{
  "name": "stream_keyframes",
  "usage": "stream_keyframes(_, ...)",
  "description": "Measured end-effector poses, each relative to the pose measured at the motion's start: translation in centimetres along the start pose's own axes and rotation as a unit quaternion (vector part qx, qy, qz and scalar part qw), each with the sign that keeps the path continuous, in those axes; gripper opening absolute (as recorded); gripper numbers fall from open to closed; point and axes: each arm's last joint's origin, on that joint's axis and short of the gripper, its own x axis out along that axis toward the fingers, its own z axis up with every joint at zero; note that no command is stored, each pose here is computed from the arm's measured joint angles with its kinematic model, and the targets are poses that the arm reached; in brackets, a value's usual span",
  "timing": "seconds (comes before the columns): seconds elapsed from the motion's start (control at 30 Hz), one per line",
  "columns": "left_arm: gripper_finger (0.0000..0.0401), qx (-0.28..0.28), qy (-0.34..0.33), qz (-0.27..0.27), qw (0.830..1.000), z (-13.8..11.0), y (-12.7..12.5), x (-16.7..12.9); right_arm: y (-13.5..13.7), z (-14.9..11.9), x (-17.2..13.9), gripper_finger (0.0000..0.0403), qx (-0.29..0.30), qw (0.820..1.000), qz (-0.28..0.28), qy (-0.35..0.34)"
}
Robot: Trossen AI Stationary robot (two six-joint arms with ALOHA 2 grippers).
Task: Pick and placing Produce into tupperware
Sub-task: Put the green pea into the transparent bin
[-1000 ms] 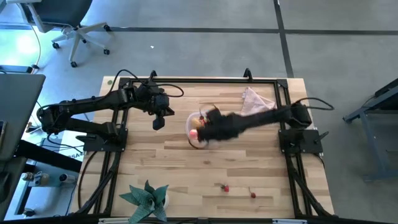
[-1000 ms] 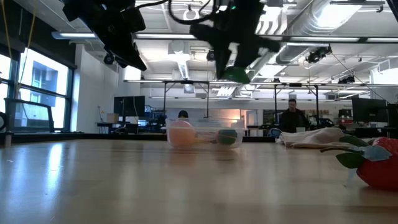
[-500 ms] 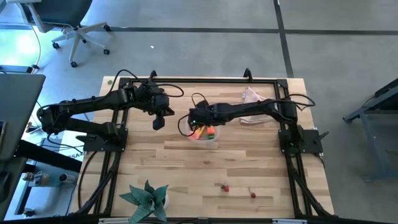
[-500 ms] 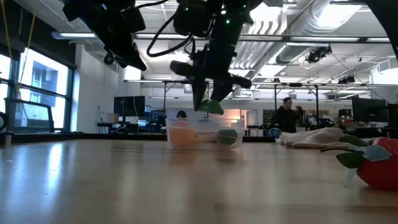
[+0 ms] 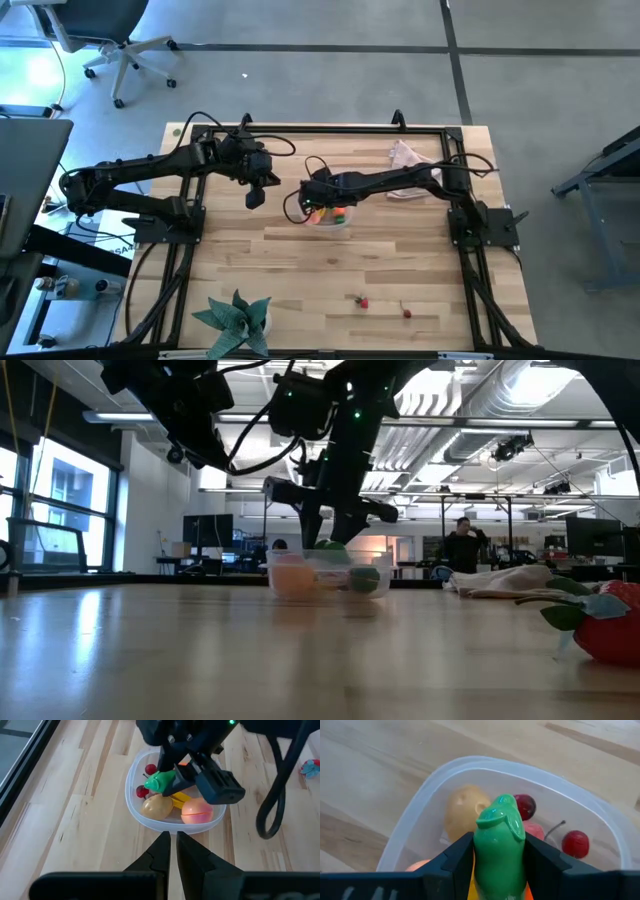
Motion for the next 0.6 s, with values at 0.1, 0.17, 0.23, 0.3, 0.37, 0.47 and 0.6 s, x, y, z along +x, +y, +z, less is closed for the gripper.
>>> stream_keyframes(0.1, 0.0021, 0.000, 0.000, 0.000, 1.000, 0.00, 0.01, 0.00, 0.08, -0.15, 0.13, 0.0144, -0.004, 1.000, -0.002, -0.001)
stream_keyframes(0.17, 0.0021, 0.000, 0.000, 0.000, 1.000, 0.00, 0.00, -0.01, 0.17, -0.19, 0.26, 0.0144, -0.002, 1.000, 0.000, -0.002)
stream_keyframes(0.23, 0.0021, 0.000, 0.000, 0.000, 1.000, 0.00, 0.00, 0.00, 0.16, -0.34, 0.54, 0.0144, -0.007, 1.000, -0.002, 0.003)
stream_keyframes(0.3, 0.0021, 0.000, 0.000, 0.000, 1.000, 0.00, 0.00, 0.00, 0.20, -0.36, 0.58, 0.0144, -0.009, 1.000, -0.001, 0.002)
stream_keyframes(0.37, 0.0021, 0.000, 0.000, 0.000, 1.000, -0.01, 0.00, 0.00, 0.27, -0.28, 0.52, 0.0144, -0.009, 1.000, 0.003, -0.001)
stream_keyframes(0.47, 0.0021, 0.000, 0.000, 0.000, 1.000, 0.00, 0.00, 0.00, 0.24, -0.30, 0.52, 0.0144, -0.013, 1.000, 0.002, 0.000)
stream_keyframes(0.6, 0.0021, 0.000, 0.000, 0.000, 1.000, -0.01, 0.00, 0.00, 0.24, -0.29, 0.51, 0.0150, -0.013, 1.000, 0.000, -0.003)
